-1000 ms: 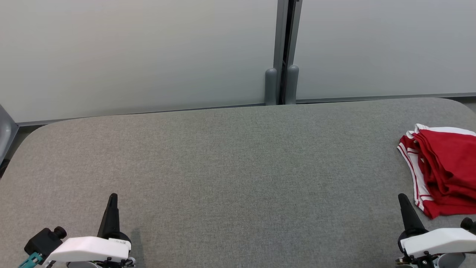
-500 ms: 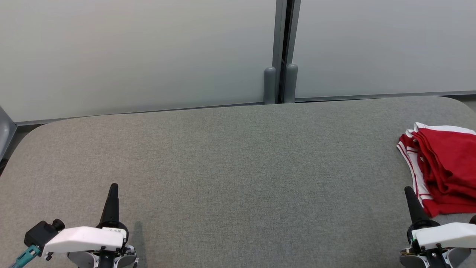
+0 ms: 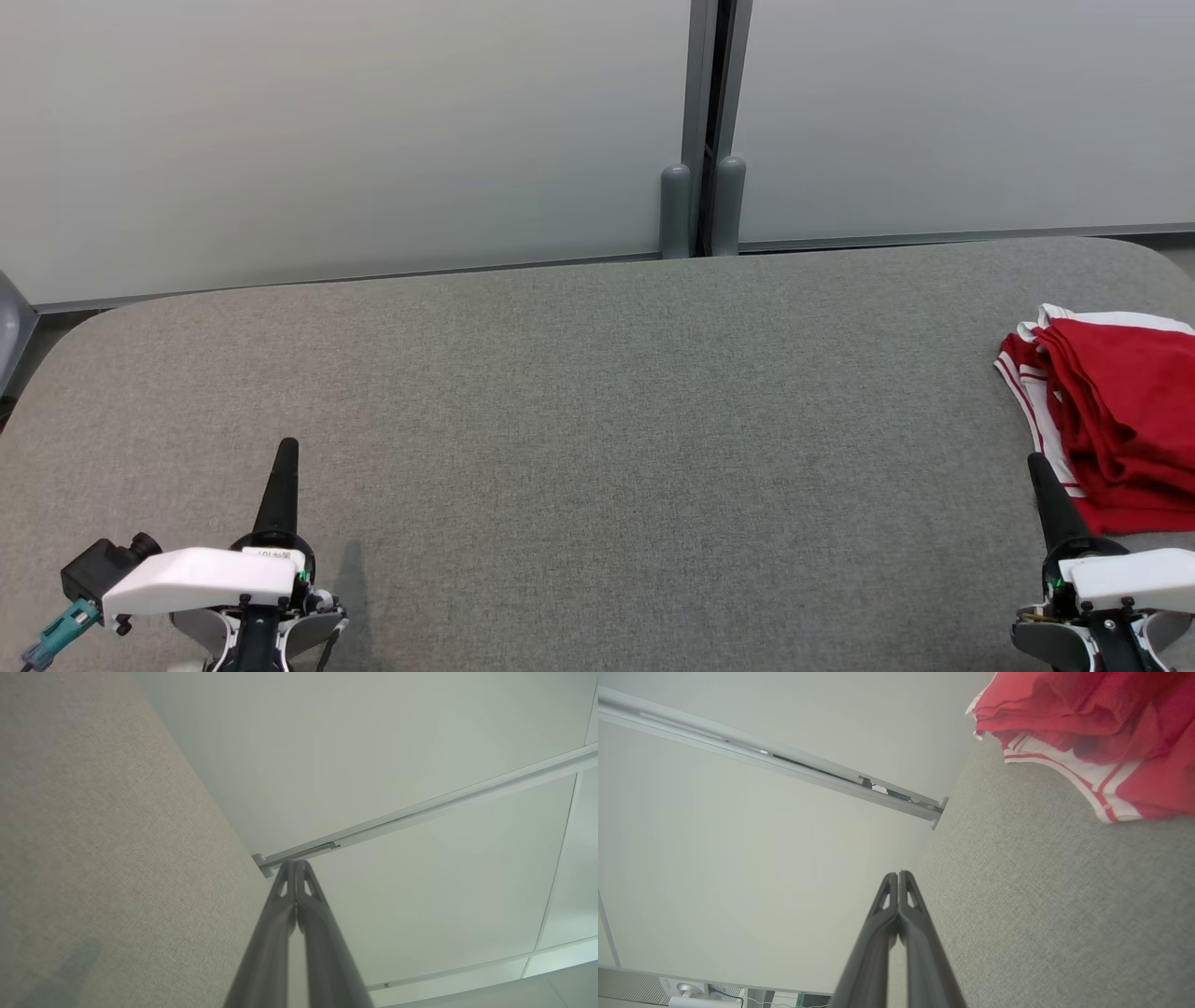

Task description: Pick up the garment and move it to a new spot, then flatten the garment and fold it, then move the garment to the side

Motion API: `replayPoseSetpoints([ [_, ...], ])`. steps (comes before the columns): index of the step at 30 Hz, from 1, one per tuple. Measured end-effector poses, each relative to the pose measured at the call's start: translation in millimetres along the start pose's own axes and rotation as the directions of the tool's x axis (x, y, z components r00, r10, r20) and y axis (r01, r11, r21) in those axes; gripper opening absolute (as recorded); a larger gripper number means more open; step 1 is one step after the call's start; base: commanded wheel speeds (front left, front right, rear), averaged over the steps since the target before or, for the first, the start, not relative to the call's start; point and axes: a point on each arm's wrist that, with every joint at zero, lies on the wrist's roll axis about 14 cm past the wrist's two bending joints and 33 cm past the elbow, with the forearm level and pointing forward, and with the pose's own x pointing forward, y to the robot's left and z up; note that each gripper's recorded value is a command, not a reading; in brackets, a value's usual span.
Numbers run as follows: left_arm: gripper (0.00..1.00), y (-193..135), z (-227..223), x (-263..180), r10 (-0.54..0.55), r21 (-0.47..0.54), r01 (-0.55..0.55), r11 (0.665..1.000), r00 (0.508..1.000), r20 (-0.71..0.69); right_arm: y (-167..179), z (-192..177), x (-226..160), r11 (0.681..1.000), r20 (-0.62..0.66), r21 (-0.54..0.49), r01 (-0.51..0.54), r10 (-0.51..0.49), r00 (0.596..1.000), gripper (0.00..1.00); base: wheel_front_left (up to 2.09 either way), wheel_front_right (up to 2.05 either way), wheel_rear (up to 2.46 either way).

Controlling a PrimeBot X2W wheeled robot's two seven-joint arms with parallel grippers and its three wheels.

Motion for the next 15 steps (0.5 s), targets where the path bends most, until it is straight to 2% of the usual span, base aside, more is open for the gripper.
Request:
replayPoseSetpoints([
  [15,0.00,-12.2,-0.9,9.2,-0.037,-0.108,0.035,0.994,0.999,-0.016,3.9,8.3,3.3,0.993,0.021,0.114,-0.018,0.016,1.000,0.00,0.00,0.00,0.00],
])
